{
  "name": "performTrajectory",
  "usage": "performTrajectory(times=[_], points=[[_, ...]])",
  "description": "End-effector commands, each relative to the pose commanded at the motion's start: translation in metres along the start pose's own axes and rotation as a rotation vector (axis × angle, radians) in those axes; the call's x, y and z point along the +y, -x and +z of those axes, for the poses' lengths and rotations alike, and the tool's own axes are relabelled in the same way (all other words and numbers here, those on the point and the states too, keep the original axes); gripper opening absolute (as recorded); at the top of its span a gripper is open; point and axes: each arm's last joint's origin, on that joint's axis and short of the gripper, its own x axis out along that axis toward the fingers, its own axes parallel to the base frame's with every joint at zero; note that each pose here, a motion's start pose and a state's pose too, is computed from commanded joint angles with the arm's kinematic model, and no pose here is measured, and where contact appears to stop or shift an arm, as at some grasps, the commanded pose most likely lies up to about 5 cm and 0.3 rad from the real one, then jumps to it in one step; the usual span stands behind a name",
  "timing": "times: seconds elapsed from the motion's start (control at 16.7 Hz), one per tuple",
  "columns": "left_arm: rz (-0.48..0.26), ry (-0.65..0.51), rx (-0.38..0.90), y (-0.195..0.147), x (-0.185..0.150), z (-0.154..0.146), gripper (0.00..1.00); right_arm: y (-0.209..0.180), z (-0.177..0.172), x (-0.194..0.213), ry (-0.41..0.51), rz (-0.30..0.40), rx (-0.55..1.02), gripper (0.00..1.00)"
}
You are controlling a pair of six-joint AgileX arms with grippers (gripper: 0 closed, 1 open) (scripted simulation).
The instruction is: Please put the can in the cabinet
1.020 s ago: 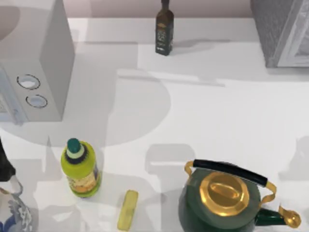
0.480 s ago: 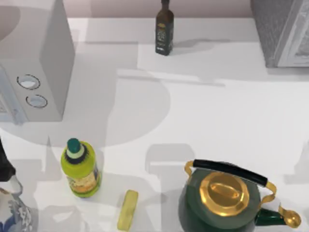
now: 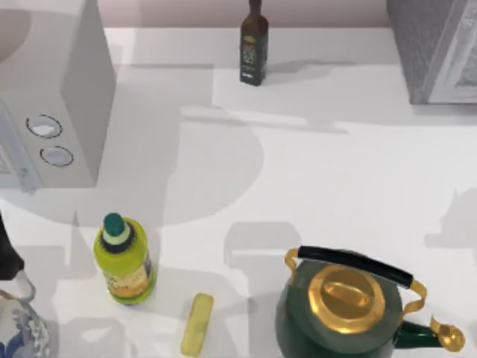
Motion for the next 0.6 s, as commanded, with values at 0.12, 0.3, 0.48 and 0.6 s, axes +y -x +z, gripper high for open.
performTrajectory(times=[0.12, 0.3, 0.48, 0.6], points=[[0.0, 0.0, 0.0, 0.0, 0.0, 0.0, 1.0, -0.009, 0.049, 0.003, 0.0, -0.002, 0.011, 0.0], [0.0, 0.0, 0.0, 0.0, 0.0, 0.0, 1.0, -0.028, 0.132, 0.009, -0.004, -0.007, -0.024, 0.0], [0.0, 0.0, 0.0, 0.0, 0.0, 0.0, 1.0, -0.047, 0.205, 0.017, -0.015, -0.011, -0.093, 0.0], [0.0, 0.0, 0.0, 0.0, 0.0, 0.0, 1.0, -0.058, 0.24, 0.022, -0.022, -0.012, -0.128, 0.0]])
